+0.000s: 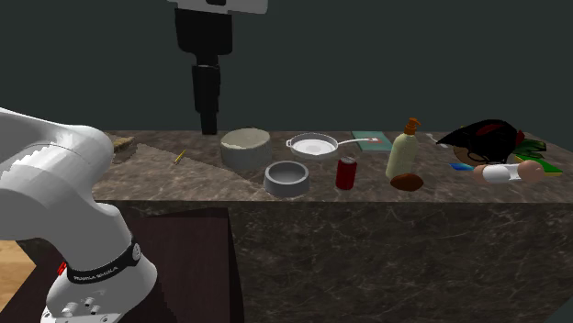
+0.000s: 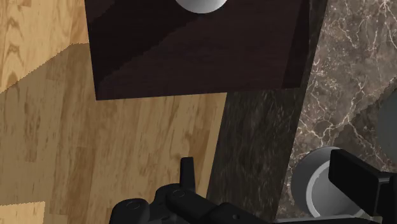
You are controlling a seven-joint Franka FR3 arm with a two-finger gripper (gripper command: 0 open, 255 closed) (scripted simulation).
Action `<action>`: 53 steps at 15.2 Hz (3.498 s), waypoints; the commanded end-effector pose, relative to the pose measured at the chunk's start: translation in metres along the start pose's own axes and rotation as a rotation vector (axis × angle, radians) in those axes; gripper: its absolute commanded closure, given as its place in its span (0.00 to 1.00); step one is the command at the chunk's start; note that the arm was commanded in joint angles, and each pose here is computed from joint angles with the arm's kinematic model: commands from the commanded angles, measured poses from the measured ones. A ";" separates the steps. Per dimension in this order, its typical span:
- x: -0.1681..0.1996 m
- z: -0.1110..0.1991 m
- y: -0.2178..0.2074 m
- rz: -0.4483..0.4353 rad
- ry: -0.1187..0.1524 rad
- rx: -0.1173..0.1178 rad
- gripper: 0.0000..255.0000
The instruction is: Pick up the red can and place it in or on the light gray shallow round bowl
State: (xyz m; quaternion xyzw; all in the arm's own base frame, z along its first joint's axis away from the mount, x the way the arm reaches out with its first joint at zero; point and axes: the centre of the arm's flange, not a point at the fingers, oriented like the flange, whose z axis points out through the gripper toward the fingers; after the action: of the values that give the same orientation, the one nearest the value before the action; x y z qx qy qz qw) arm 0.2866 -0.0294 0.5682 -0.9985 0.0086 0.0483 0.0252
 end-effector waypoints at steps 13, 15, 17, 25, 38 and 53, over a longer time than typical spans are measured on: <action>0.124 0.068 -0.066 0.005 0.027 -0.012 0.00; 0.145 0.079 -0.077 0.005 0.031 -0.014 0.00; 0.166 0.089 -0.088 0.006 0.036 -0.016 0.00; 0.250 0.133 -0.131 0.009 0.053 -0.023 0.00; 0.388 0.200 -0.200 0.014 0.082 -0.036 0.00; 0.422 0.254 -0.213 0.015 0.088 -0.039 0.00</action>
State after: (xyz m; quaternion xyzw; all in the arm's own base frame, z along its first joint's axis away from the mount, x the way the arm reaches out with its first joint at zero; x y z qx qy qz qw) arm 0.6860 0.1901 0.2860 -0.9998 0.0163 0.0046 0.0052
